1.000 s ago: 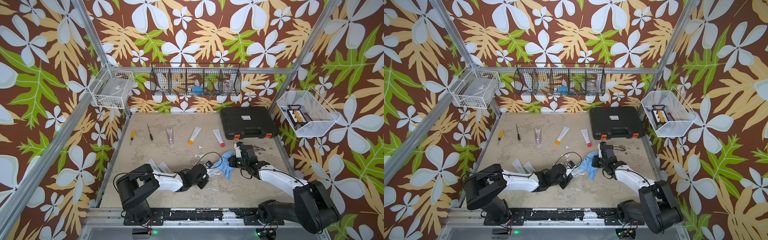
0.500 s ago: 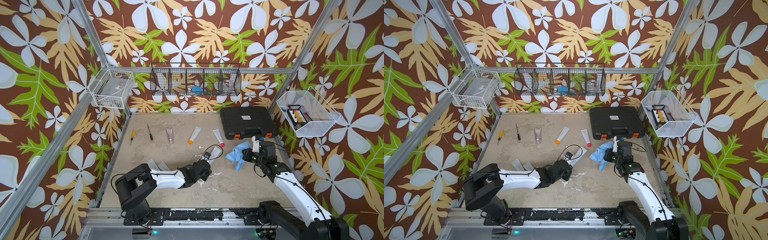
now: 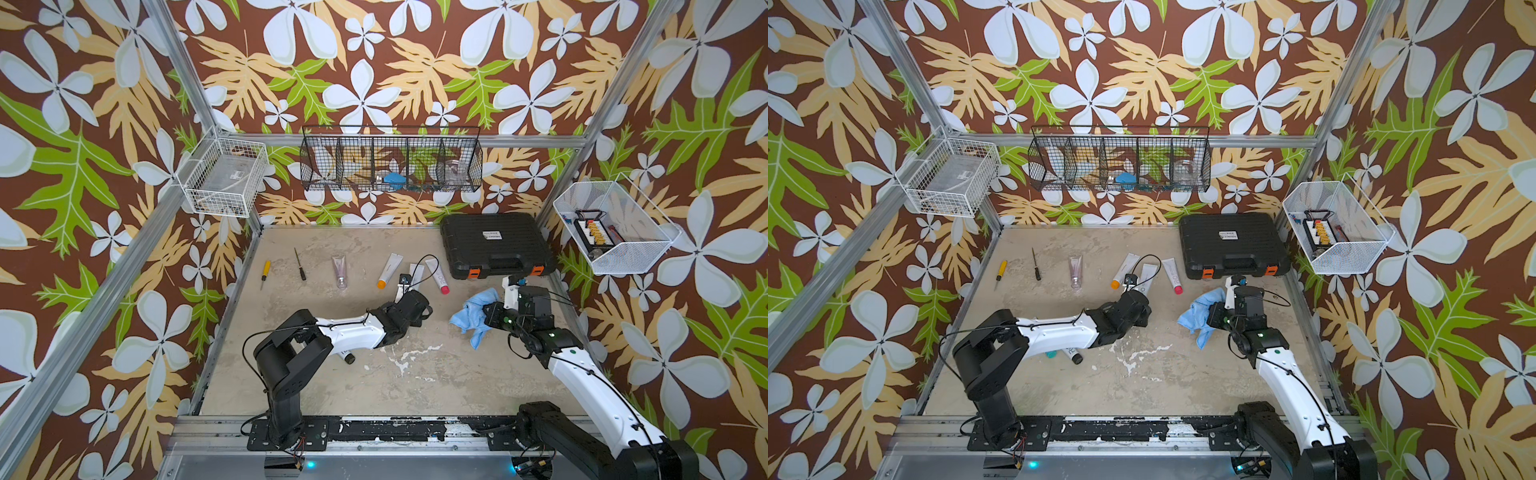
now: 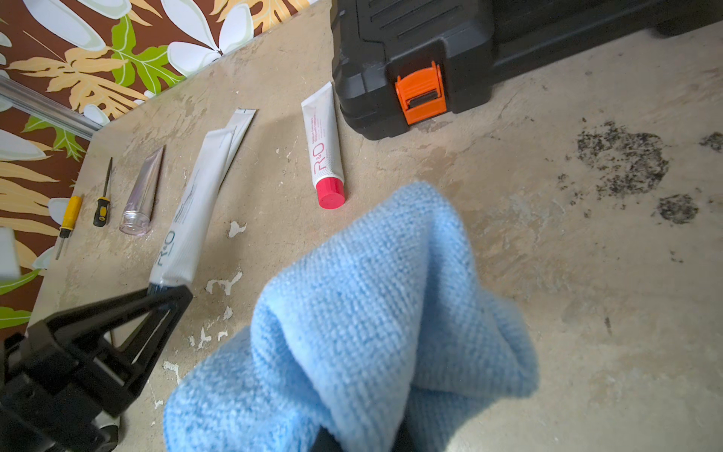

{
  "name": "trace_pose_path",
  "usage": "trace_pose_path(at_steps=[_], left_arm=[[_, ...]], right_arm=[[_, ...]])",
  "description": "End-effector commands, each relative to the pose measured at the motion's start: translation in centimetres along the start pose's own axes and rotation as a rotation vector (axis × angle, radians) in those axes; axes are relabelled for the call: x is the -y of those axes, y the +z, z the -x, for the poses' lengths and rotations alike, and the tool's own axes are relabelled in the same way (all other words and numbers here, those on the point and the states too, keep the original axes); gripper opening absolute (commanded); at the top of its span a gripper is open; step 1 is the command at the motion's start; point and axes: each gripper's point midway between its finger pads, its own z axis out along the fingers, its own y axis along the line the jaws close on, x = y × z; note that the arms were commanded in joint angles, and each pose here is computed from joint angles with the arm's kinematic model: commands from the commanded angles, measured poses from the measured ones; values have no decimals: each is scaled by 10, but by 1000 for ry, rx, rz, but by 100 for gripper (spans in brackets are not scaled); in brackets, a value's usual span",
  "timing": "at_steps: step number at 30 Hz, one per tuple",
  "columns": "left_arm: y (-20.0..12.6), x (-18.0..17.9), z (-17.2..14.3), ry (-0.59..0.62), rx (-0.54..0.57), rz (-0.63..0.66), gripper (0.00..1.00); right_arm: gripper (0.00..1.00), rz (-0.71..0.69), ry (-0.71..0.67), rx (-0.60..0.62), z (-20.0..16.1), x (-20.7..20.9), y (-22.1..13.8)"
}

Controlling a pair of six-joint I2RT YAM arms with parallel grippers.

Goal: Wipe the surface of the toothpaste tube
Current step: Place the toothpaste at the center of the board.

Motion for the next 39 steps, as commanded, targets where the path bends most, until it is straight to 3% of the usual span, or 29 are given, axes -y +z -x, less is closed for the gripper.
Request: trace_pose_path(at_steps=[1,11,24,32,39], left_arm=[[14,2,10,-71,7,40,16],[71,16,3,-115,-60,94,16],[103,22,-8,-157,-112,111,19],[88,40,5,-195,-108,26,46],[61,57,34,-158,-73,-77,54]], right_arm=[[0,12,11,0,-2,-1,-1],[0,4,15,4,-8,2,-5],[0,20,21,10,-10,0,-7],[0,43,39,29,-7,-3,-6],[0,40,37,13,4,-7,-4]])
